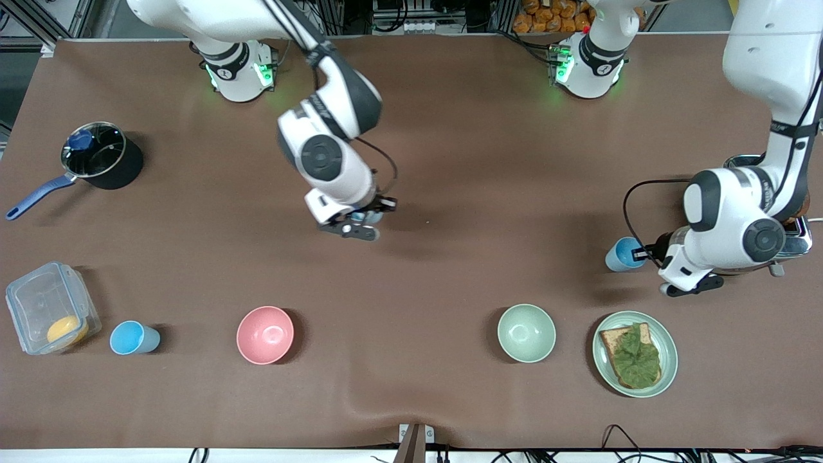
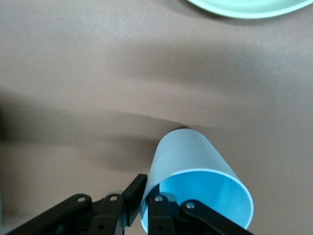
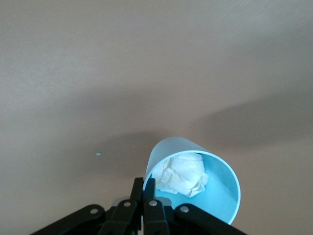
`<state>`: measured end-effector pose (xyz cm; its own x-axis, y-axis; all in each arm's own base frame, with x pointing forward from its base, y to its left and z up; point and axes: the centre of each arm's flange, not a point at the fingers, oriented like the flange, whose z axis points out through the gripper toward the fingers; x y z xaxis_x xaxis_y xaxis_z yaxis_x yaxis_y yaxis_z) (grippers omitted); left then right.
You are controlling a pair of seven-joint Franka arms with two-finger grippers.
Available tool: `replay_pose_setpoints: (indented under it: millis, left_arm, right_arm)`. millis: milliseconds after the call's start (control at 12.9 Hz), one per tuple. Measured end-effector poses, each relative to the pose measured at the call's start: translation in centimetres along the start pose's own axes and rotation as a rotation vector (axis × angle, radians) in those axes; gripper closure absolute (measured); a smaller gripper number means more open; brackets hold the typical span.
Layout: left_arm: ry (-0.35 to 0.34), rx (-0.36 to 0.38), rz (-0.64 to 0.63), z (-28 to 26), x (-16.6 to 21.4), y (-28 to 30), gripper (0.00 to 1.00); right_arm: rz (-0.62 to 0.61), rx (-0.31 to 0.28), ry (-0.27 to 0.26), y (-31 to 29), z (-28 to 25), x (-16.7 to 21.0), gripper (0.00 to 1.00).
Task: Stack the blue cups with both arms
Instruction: 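Lift the cups and carry both toward the table center, then set the paper cup down with the right gripper while the left gripper approaches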
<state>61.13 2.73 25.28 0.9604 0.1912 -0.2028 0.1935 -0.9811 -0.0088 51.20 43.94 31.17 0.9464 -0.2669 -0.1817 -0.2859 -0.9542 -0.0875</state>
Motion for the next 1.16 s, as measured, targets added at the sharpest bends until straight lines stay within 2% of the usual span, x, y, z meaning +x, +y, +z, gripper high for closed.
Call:
replay_pose_setpoints:
  millis: [232, 542, 619, 1006, 1161]
  left_arm:
    - [0.037, 0.001, -0.004, -4.2, -2.7, -0.4, 0.91]
    - [0.075, -0.027, -0.028, -7.7, -6.7, -0.5, 0.91]
    - [0.079, -0.038, -0.041, -8.2, -7.4, 0.1, 0.91]
    - [0.028, -0.054, -0.048, -8.5, -9.8, 5.5, 0.91]
    - [0.011, -0.061, -0.068, -9.3, -10.7, 8.1, 0.91]
  right_arm:
    - [0.05, 0.007, 0.014, -2.8, 3.1, -2.8, 0.97]
    - [0.041, 0.026, 0.033, -3.8, 5.1, -3.4, 0.97]
    - [0.042, 0.025, 0.034, -3.8, 5.3, -3.3, 0.93]
    - [0.046, 0.037, 0.046, -4.2, 4.0, -2.6, 0.37]
    - [0.064, 0.012, 0.037, -3.5, 1.3, -1.4, 0.14]
